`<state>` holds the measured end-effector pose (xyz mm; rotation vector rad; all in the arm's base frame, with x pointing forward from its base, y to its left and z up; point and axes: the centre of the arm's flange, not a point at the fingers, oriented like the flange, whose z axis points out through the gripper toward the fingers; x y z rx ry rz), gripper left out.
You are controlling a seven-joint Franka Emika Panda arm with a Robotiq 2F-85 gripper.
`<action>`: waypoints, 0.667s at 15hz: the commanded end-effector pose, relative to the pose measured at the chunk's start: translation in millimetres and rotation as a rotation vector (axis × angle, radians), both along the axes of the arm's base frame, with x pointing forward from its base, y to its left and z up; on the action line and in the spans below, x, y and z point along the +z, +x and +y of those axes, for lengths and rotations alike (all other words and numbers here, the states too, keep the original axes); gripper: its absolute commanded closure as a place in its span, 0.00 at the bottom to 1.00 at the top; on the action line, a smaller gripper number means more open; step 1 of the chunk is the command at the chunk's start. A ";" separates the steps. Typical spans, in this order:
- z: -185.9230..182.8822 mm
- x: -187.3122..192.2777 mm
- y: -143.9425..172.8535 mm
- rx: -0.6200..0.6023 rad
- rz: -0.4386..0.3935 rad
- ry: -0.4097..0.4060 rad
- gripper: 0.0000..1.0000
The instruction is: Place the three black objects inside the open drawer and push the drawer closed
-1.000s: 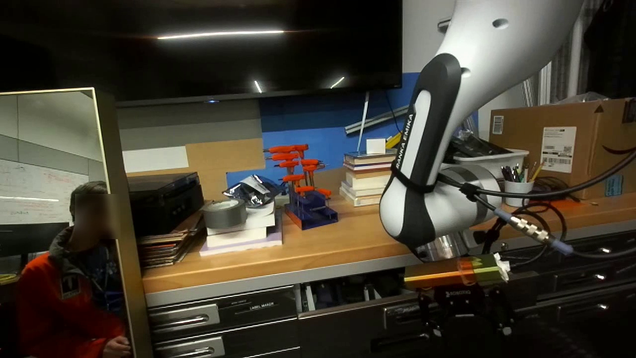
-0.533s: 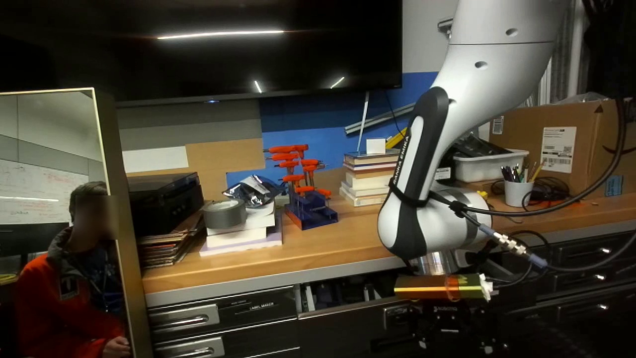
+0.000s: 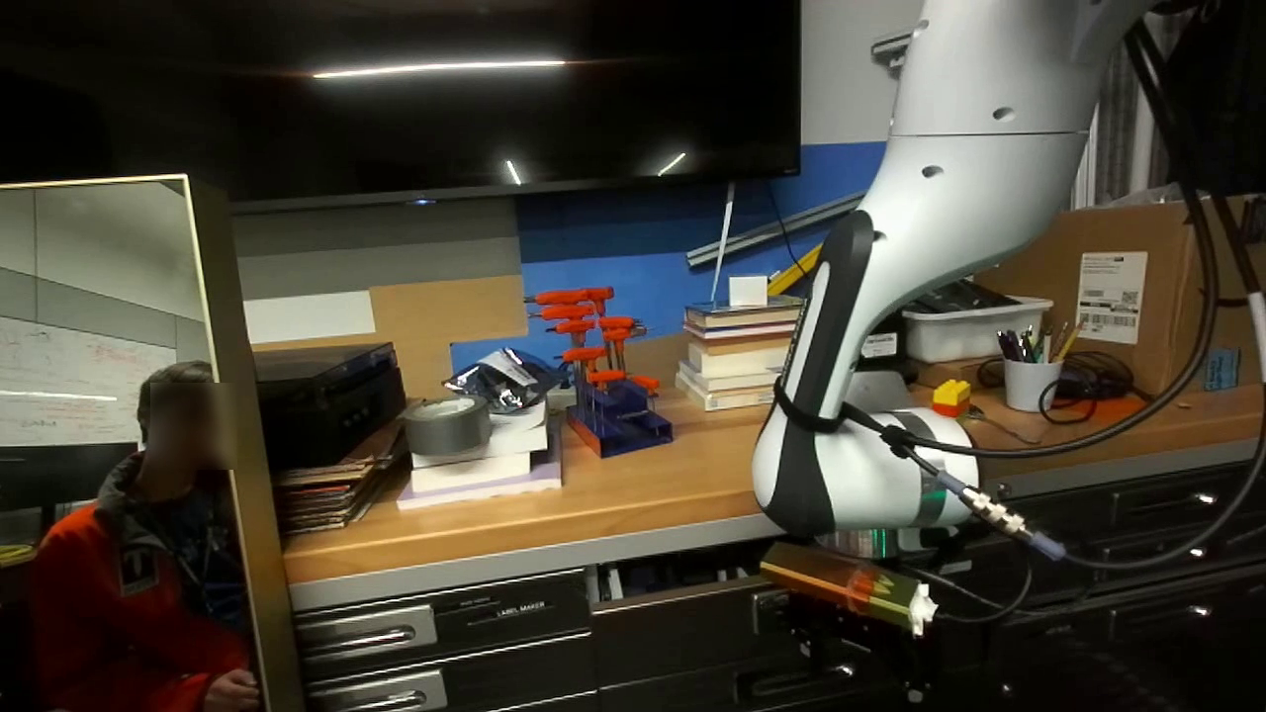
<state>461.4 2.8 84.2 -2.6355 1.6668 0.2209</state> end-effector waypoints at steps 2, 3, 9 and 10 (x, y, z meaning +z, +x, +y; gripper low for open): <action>-1.0 5.7 21.1 -0.162 -0.170 0.011 0.00; -0.2 6.8 26.5 -0.194 -0.198 0.013 0.00; 19.9 16.9 61.7 -0.312 -0.363 0.053 0.00; 23.5 19.2 65.9 -0.314 -0.388 0.050 0.00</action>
